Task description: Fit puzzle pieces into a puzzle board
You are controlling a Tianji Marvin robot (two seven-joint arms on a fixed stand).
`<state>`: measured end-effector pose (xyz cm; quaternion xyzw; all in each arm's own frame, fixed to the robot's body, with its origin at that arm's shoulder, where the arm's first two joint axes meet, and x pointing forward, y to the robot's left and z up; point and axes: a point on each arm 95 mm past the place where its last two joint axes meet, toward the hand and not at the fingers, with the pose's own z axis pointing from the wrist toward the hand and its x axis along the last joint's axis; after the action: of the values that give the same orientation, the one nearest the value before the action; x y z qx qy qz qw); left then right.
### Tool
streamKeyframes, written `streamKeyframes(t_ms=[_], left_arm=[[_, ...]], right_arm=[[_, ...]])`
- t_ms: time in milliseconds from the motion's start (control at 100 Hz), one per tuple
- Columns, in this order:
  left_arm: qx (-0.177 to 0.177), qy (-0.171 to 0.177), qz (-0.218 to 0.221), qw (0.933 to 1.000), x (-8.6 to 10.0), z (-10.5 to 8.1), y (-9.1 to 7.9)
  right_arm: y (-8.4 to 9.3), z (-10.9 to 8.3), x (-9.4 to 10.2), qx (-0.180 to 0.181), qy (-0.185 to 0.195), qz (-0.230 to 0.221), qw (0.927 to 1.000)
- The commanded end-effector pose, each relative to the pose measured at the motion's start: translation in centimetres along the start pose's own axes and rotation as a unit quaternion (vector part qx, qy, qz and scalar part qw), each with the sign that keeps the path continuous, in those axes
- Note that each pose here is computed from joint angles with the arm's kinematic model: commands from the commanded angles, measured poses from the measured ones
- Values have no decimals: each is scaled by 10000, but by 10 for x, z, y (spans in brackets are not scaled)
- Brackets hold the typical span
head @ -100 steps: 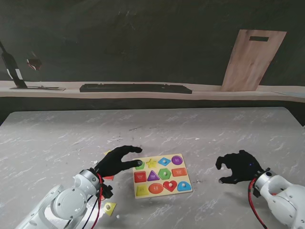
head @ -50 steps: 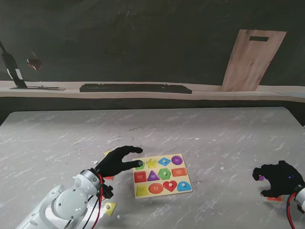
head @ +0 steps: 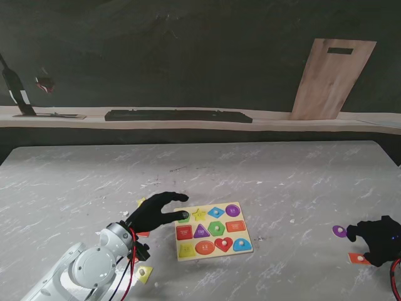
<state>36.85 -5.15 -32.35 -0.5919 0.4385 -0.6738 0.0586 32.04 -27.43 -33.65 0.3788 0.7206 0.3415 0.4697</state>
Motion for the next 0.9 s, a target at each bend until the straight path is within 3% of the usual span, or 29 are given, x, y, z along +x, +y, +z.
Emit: streamKeyframes(t_ms=[0, 890], left_arm=[[-8, -10, -28, 10000, 1, 0, 1], [-1, -43, -31, 10000, 1, 1, 1]], right_arm=[[-6, -4, 1, 109, 21, -27, 9999], [-24, 3, 11, 306, -36, 64, 9995]])
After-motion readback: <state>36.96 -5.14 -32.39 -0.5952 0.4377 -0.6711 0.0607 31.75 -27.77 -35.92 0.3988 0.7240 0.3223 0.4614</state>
